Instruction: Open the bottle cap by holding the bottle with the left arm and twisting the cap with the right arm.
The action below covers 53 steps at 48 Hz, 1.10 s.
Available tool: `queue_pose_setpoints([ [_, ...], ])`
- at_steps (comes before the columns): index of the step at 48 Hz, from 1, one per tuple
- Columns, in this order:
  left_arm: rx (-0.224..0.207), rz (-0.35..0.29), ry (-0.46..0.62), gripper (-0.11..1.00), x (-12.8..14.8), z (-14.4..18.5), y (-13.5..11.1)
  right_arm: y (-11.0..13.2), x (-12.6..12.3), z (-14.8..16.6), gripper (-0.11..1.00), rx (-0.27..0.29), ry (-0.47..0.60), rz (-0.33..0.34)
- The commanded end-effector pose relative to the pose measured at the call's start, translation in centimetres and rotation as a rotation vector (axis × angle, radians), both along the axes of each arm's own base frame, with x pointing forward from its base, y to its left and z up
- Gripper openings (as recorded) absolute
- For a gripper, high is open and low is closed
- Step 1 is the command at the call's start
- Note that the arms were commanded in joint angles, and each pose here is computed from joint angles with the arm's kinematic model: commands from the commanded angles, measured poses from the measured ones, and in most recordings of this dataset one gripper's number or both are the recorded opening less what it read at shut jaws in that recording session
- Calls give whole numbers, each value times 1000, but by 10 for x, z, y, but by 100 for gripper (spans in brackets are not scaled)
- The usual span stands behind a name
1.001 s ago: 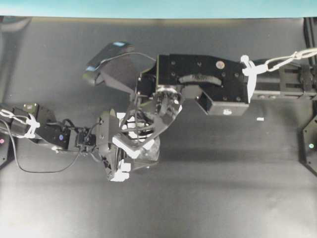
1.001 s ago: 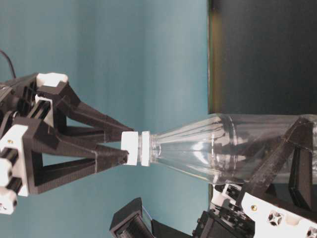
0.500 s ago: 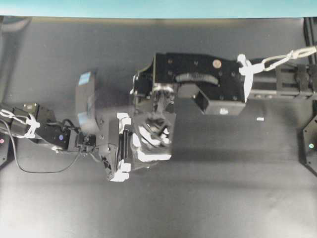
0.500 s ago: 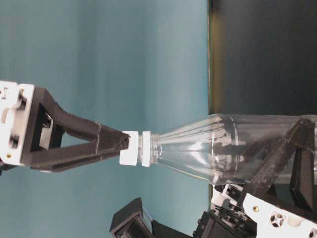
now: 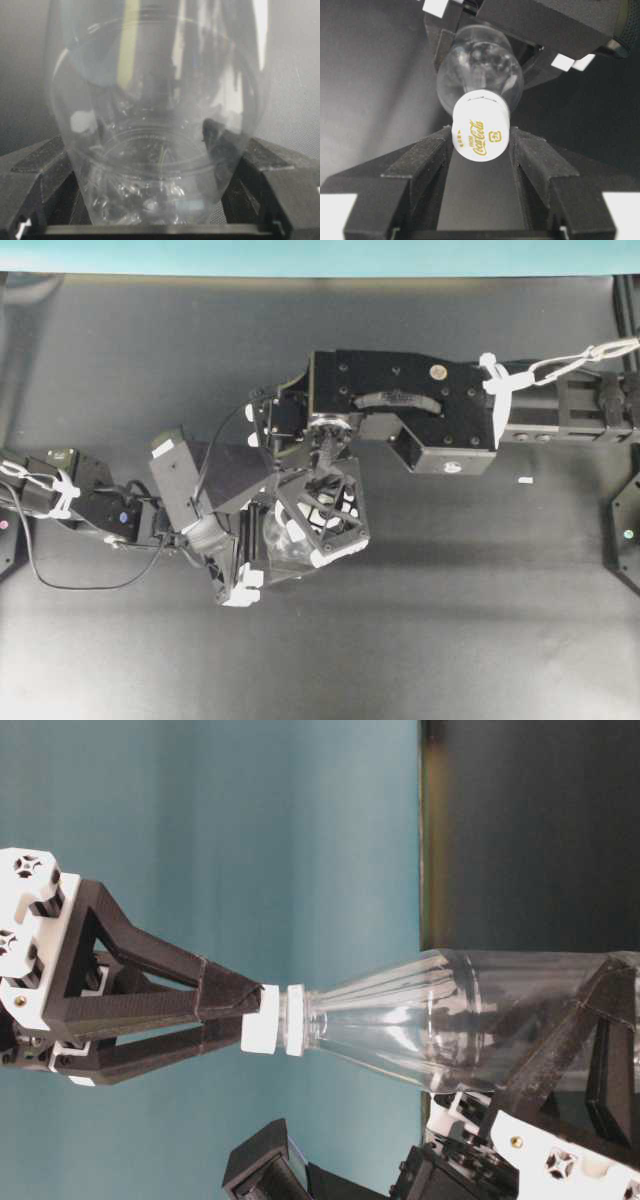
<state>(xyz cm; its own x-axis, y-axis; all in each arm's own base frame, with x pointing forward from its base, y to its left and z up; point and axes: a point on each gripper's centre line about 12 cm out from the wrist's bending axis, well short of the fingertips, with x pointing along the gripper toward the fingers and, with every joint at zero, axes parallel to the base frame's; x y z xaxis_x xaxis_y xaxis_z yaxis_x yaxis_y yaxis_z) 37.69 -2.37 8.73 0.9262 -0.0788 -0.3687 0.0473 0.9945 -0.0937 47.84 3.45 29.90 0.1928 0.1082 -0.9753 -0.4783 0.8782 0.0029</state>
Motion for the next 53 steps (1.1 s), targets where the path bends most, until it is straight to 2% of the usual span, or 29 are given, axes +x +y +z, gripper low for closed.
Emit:
queue_pose_setpoints([
  [1, -2, -5, -3, 81, 2, 2, -2, 14, -1, 4, 36, -4, -14, 41],
  [21, 0, -7, -3, 81, 2, 2, -2, 14, -4, 5, 36, -2, 6, 32],
  [33, 0, -7, -1, 81, 2, 1, -2, 13, -5, 8, 37, 3, -3, -3],
  [35, -1, -5, -3, 81, 2, 2, -2, 13, -5, 10, 42, 6, -6, -12],
  [40, 0, -7, -3, 81, 2, 2, -2, 12, -6, 13, 70, 7, -20, -46],
  [43, -1, -5, -3, 81, 2, 2, -2, 11, -6, 16, 81, 0, -30, -69],
  [53, -1, -5, 0, 81, 1, 1, -2, 10, -11, 27, 81, 1, -44, -121],
])
